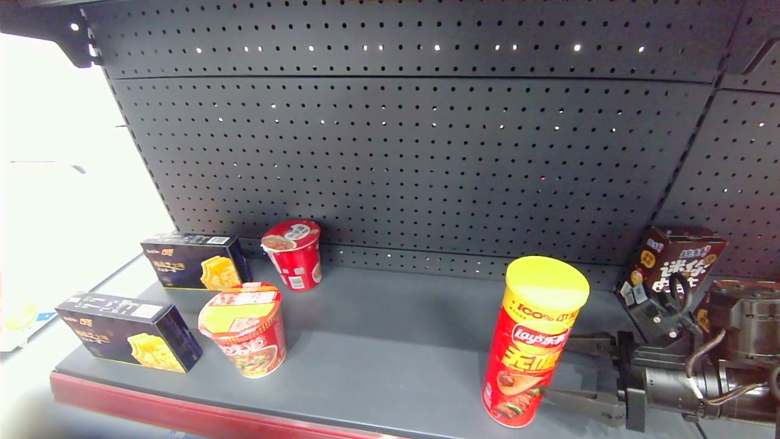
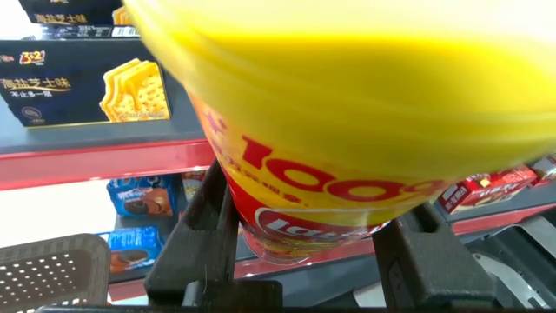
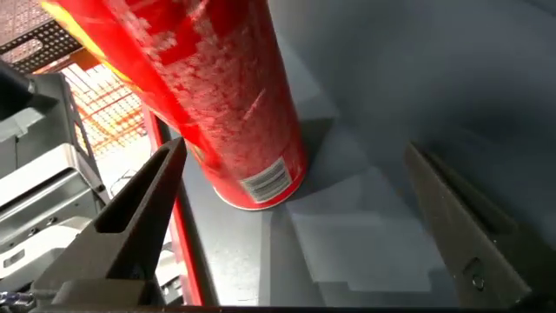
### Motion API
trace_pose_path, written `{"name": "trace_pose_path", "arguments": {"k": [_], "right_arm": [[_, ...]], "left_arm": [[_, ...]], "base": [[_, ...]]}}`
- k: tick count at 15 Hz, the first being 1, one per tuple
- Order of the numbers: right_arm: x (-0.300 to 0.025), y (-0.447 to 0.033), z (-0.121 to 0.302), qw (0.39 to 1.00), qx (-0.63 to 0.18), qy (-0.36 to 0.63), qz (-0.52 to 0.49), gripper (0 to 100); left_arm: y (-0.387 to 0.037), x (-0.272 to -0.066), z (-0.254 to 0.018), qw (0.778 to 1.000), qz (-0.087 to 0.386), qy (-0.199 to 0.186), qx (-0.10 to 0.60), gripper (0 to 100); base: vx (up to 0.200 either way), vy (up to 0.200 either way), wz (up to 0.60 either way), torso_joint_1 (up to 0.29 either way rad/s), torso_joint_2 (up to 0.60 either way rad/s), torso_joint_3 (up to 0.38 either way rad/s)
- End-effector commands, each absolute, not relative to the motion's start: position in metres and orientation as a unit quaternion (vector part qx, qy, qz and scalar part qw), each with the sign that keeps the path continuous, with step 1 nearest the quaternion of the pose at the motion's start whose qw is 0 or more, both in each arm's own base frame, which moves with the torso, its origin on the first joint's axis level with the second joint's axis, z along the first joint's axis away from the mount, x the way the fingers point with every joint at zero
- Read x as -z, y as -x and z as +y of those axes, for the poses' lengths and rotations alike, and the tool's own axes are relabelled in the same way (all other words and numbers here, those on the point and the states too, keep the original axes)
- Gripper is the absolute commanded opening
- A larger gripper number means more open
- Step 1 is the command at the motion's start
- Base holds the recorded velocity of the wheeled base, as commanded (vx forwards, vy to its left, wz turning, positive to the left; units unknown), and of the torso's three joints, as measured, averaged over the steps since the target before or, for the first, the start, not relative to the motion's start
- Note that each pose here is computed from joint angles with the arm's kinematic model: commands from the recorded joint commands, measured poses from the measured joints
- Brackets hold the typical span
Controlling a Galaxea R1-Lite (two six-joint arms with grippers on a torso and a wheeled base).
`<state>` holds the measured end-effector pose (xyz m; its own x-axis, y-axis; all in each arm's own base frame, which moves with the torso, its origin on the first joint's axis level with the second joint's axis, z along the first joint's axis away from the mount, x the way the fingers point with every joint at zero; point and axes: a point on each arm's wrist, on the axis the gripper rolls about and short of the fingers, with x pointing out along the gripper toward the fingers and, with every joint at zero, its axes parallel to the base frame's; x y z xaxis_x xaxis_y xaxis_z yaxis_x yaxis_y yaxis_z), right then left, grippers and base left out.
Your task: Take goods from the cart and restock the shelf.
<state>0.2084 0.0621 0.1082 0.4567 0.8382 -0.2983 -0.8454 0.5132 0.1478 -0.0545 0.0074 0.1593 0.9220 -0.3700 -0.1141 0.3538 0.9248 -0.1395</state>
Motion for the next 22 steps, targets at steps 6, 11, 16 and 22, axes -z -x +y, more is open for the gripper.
{"name": "trace_pose_path", "arguments": {"k": [6, 11, 16, 22], "right_arm": [[-0.116, -0.201, 0.062, 0.850, -0.504, 0.016, 0.149, 100], [-0.135, -0.166, 0.062, 0.848, -0.519, 0.030, 0.104, 100], [-0.157, -0.133, 0.052, 0.855, -0.513, 0.040, 0.069, 100], [-0.175, -0.098, 0.029, 0.907, -0.416, 0.062, 0.009, 100]], "left_arm": [[0.056, -0.157, 0.008, 0.979, 0.067, 0.059, 0.185, 0], [0.056, -0.155, 0.008, 0.979, 0.066, 0.059, 0.184, 0], [0.057, -0.153, 0.008, 0.979, 0.063, 0.059, 0.185, 0], [0.059, -0.158, 0.008, 0.980, 0.052, 0.058, 0.185, 0]], "base": [[0.000, 0.000, 0.00, 0.000, 0.00, 0.000], [0.000, 0.000, 0.00, 0.000, 0.00, 0.000], [0.000, 0.000, 0.00, 0.000, 0.00, 0.000], [0.000, 0.000, 0.00, 0.000, 0.00, 0.000]]}}
